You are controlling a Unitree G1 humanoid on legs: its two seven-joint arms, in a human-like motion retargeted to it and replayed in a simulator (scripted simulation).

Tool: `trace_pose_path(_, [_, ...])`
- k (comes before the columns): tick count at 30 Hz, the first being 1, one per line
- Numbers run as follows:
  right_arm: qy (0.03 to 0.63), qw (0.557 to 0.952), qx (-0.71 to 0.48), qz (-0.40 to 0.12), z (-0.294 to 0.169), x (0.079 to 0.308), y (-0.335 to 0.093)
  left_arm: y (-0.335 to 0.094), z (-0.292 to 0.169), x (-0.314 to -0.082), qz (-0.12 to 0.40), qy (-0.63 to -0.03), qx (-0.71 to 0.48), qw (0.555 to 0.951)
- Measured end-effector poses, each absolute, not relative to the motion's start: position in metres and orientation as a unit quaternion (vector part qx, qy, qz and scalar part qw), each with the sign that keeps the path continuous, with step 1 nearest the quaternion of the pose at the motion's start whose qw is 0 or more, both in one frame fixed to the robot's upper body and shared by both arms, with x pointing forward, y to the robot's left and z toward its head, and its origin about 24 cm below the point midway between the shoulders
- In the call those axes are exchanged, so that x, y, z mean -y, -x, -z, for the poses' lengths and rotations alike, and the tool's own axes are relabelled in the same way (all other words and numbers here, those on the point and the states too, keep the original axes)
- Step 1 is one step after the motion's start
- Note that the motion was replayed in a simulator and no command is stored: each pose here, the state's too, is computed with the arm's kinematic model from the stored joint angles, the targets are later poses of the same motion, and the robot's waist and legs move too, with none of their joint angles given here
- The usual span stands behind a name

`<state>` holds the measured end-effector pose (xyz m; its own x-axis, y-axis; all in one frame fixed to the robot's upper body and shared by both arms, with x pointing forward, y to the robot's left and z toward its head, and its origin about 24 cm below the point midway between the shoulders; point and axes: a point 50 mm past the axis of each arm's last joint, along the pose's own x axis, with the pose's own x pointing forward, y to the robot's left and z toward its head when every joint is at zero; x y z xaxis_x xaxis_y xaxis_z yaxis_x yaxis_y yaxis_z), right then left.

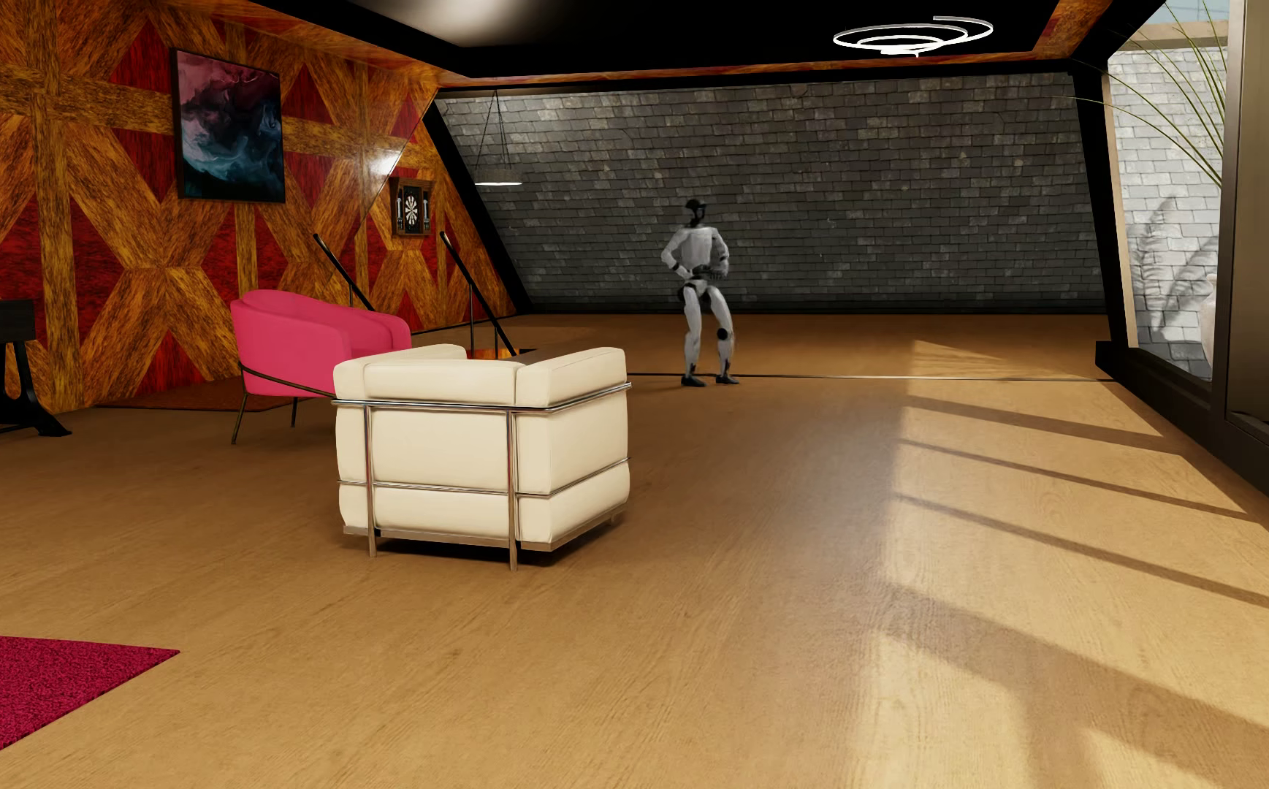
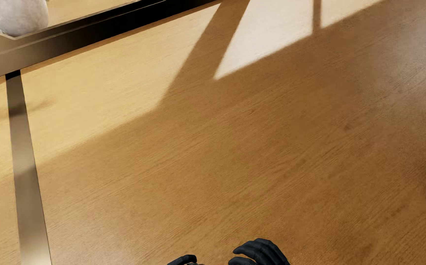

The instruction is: Head to the light yellow armchair

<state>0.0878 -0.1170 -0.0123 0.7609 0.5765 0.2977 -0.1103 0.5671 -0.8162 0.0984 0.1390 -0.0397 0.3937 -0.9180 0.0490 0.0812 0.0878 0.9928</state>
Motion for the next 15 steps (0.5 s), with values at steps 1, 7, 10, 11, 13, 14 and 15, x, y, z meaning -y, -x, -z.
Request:
trace_pose_path(1, [0.421, 0.839, 0.278, -0.201, 0.013, 0.117, -0.087, -0.098, 0.039, -0.137, 0.408, -0.540, 0.387, 0.626])
trace_pose_path(7, [0.422, 0.842, 0.280, -0.185, 0.011, 0.120, -0.089, -0.096, 0.040, -0.129, 0.452, -0.514, 0.410, 0.603])
trace_pose_path(10, [0.428, 0.845, 0.263, -0.186, 0.016, 0.125, -0.088, -0.100, 0.039, -0.124, 0.444, -0.512, 0.404, 0.614])
trace_pose_path(11, [0.433, 0.845, 0.254, -0.181, 0.018, 0.129, -0.090, -0.103, 0.038, -0.121, 0.440, -0.510, 0.412, 0.613])
trace_pose_path(13, [0.454, 0.841, 0.237, -0.174, 0.027, 0.136, -0.092, -0.105, 0.034, -0.115, 0.436, -0.500, 0.431, 0.612])
trace_pose_path(14, [0.465, 0.836, 0.230, -0.179, 0.031, 0.140, -0.089, -0.105, 0.034, -0.113, 0.439, -0.497, 0.429, 0.613])
trace_pose_path(15, [0.478, 0.826, 0.225, -0.194, 0.034, 0.146, -0.085, -0.105, 0.034, -0.112, 0.441, -0.495, 0.423, 0.617])
